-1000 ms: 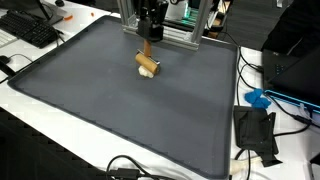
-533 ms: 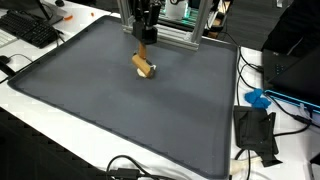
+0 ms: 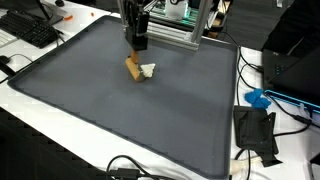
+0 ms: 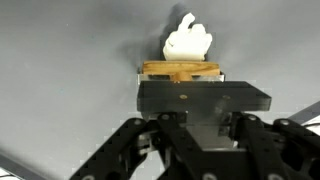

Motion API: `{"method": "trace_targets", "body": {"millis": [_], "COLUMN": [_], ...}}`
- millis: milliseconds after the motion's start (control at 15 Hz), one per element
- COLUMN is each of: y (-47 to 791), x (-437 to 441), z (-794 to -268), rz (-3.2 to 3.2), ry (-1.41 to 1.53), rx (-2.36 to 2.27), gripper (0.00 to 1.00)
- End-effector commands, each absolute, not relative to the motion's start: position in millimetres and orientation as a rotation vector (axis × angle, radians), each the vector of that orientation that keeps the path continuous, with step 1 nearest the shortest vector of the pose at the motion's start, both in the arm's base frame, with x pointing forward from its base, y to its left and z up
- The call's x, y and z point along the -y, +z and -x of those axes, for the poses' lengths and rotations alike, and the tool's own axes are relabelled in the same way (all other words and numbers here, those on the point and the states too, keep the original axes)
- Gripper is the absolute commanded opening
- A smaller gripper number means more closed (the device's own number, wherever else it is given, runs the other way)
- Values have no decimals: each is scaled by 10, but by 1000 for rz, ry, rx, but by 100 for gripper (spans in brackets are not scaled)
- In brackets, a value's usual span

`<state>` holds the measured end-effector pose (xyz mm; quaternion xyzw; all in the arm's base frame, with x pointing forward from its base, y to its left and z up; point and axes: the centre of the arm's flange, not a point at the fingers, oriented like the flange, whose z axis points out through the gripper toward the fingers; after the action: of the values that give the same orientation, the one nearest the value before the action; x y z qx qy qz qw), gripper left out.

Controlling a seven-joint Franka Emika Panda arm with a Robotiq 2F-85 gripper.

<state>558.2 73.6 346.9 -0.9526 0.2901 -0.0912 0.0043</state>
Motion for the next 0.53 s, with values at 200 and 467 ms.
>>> {"method": "trace_targets", "body": {"millis": [200,467], "y": [3382,3293], "x": [-815,-852], "z": [-5491,-5387], "rz": [2947,2977], "ry": [-91,-52], "rx": [-872,-818], "gripper": [23,23]}}
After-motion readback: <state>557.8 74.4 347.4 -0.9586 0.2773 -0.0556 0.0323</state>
